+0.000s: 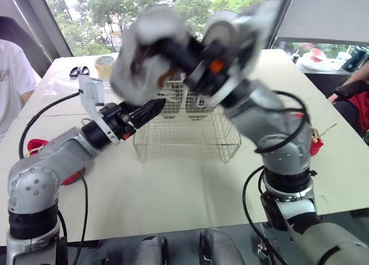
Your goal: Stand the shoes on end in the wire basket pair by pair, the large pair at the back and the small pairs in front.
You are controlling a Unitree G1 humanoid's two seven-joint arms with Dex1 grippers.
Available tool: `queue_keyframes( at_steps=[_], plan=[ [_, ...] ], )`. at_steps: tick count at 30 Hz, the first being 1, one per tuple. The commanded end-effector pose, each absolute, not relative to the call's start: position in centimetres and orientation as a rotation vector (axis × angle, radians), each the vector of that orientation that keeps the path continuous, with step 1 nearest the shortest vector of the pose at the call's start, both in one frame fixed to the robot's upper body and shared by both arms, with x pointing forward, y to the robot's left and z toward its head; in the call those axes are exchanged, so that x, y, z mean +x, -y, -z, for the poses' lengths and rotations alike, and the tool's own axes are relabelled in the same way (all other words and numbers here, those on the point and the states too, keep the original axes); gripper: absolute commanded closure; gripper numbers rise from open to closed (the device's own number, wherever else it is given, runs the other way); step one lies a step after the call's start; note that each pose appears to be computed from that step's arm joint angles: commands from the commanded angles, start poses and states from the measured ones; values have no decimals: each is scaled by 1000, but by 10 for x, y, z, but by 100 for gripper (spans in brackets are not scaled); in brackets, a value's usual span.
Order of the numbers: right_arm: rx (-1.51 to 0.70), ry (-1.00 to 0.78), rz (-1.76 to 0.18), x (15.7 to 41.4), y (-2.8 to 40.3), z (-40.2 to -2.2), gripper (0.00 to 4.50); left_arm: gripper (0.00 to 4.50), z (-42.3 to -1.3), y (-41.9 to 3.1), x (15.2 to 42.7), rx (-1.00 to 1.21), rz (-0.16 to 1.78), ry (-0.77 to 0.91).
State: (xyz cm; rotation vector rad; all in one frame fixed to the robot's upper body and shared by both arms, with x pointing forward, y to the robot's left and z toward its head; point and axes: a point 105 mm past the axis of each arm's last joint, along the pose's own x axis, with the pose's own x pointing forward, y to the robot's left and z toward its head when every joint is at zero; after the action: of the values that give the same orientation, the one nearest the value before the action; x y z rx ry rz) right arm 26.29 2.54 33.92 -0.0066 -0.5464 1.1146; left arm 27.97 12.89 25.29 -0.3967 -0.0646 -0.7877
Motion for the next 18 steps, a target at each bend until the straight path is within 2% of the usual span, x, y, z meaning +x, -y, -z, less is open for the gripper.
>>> queue_keyframes(
  at_steps=[1, 2, 3, 4, 9, 18],
  plan=[
    [-222, 484, -1036, 309, 70, -356, 365, 11, -261, -124, 259, -432, 788, 120],
    [-230, 500, -1007, 312, 115, -377, 365, 11, -258, -124, 255, -447, 792, 107],
    [-229, 523, -996, 310, 142, -392, 365, 11, -256, -124, 250, -460, 800, 94],
    [-224, 531, -993, 311, 152, -397, 365, 11, -253, -125, 246, -474, 811, 80],
    [-73, 639, -995, 309, 170, -426, 365, 11, -244, -137, 244, -467, 776, 41],
    [-25, 634, -1009, 299, 175, -422, 365, 11, -250, -140, 249, -440, 807, 49]
  ],
)
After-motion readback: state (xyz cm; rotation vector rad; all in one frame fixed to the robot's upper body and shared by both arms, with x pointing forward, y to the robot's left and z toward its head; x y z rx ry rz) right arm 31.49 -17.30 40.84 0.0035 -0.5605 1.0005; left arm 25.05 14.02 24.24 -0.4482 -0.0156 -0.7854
